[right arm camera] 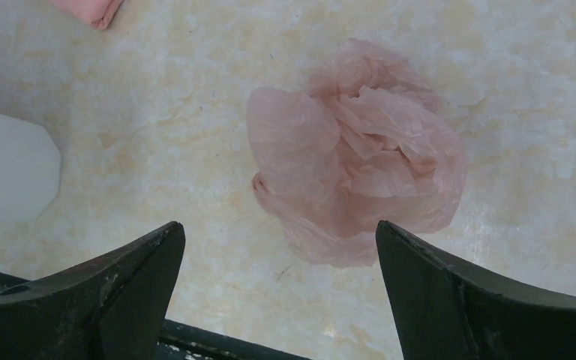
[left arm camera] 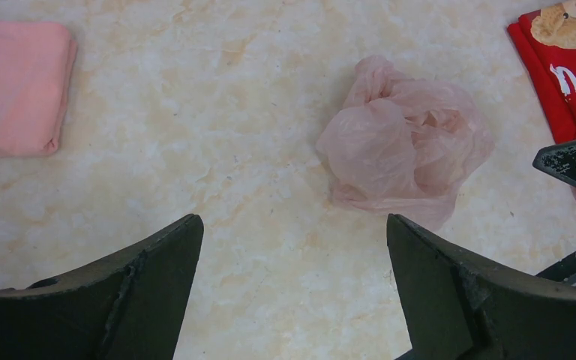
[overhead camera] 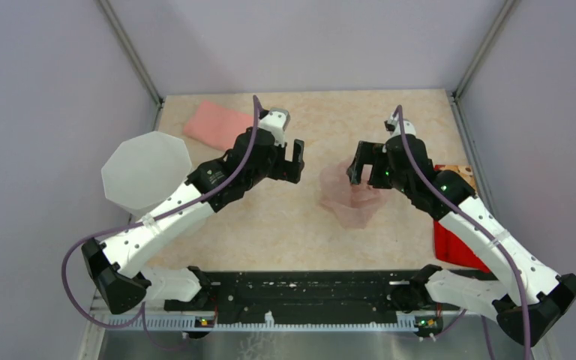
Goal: Put the trash bags into the trash bin
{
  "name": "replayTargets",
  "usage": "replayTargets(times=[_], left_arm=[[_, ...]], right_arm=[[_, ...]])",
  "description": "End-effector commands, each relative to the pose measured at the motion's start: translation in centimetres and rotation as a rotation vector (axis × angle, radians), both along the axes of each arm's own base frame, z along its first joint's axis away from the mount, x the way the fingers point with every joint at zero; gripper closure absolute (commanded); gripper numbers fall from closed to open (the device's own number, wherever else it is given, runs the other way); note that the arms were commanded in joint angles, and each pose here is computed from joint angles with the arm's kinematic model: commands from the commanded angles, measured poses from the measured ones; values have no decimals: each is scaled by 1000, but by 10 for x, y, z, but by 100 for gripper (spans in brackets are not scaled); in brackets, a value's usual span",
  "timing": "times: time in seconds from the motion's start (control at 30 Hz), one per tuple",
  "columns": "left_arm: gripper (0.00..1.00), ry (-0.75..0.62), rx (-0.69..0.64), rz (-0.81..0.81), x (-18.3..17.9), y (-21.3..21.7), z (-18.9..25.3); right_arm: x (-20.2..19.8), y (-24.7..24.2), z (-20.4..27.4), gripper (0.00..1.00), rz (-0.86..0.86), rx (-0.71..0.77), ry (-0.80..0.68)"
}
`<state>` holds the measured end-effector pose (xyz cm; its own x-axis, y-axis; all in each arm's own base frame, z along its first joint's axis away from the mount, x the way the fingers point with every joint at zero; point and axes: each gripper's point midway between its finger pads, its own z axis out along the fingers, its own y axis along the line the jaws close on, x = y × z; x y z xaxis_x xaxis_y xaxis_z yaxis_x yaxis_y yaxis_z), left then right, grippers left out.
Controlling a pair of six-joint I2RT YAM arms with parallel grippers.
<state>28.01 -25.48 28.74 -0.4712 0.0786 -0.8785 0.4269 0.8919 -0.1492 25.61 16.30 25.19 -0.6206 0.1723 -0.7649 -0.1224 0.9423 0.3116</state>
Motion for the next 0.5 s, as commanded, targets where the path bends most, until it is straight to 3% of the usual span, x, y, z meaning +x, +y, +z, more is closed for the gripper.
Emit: replayTargets(times=[0.0, 0.47], left_arm=[[1, -47, -42, -10, 2, -3, 26], [1, 37, -57, -104, -12, -19, 0]], right_arm=[[0, 0, 5, 1, 15, -5, -11], [-6, 35, -52, 1, 143, 18, 114]])
